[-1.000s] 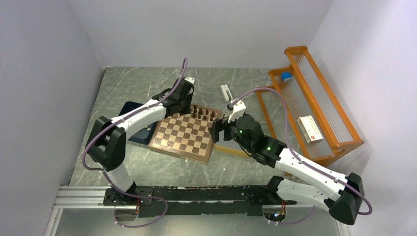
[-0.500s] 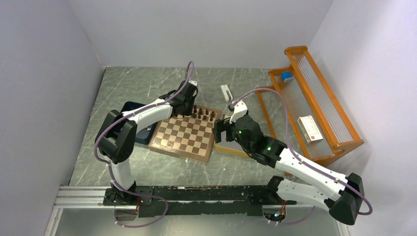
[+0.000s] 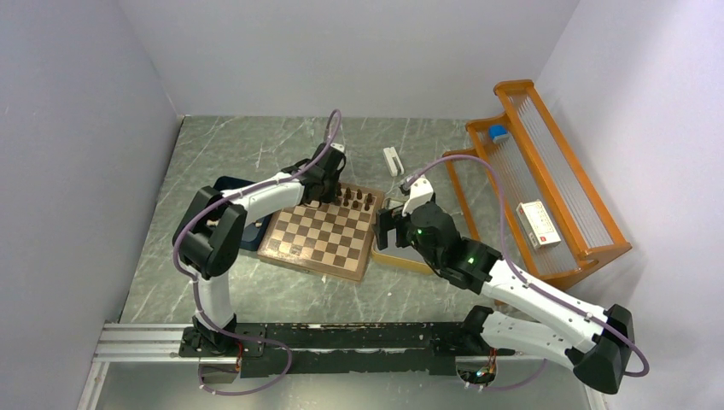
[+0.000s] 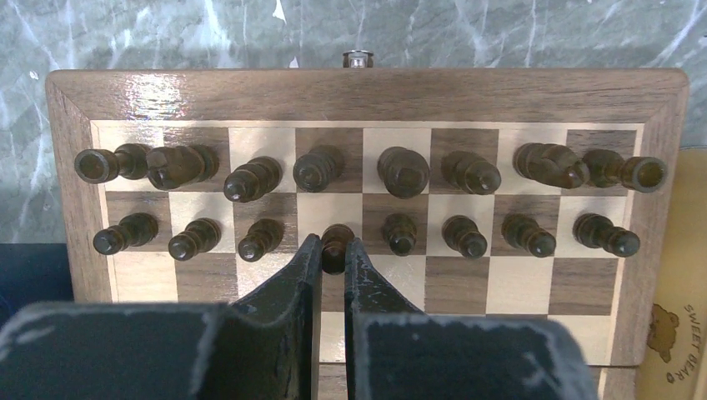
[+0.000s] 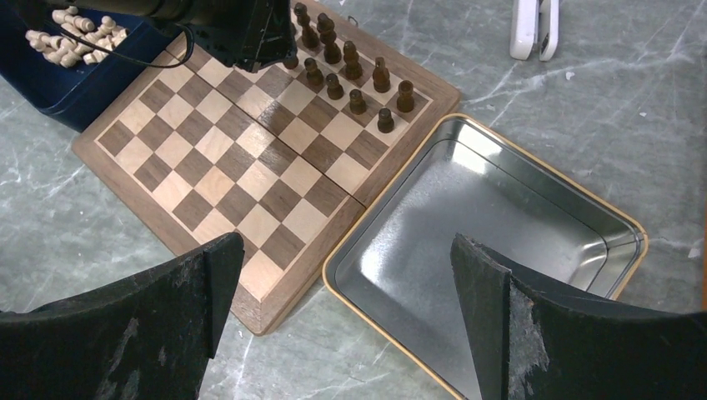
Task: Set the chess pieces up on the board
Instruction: Place the chess piece on the chessboard.
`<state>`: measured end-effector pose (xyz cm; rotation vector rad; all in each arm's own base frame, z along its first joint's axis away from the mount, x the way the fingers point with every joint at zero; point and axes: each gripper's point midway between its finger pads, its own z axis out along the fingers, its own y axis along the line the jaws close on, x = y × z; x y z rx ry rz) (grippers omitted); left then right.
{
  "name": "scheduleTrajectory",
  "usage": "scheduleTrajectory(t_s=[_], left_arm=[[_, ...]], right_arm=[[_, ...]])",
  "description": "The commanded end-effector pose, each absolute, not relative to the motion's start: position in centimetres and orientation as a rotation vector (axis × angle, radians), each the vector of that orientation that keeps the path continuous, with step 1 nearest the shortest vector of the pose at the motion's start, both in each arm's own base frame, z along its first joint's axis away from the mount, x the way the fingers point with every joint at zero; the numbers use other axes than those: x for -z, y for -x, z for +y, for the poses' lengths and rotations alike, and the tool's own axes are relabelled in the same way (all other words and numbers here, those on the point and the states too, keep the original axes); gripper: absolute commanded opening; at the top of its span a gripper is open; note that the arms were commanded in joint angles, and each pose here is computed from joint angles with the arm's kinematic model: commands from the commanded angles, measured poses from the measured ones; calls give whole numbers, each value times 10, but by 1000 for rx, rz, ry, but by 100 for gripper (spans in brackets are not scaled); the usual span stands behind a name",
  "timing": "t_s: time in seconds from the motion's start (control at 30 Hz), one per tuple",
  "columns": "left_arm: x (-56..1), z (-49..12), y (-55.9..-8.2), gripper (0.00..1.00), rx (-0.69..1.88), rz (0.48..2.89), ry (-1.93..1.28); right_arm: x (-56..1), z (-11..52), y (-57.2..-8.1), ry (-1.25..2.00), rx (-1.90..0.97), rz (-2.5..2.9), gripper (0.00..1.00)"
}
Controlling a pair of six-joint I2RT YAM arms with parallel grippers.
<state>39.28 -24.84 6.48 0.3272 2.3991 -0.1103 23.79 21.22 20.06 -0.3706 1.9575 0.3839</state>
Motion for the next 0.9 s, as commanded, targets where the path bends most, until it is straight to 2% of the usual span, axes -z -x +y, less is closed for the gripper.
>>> scheduleTrajectory(t_s=[0.0, 0.87], left_arm=[[-74, -256, -407, 5, 93, 2340, -314], [-59, -258, -404, 9, 56, 2374, -344]], right_arm=[[-197, 204, -237, 343, -361, 1956, 100], [-190, 199, -239, 350, -317, 1971, 100]])
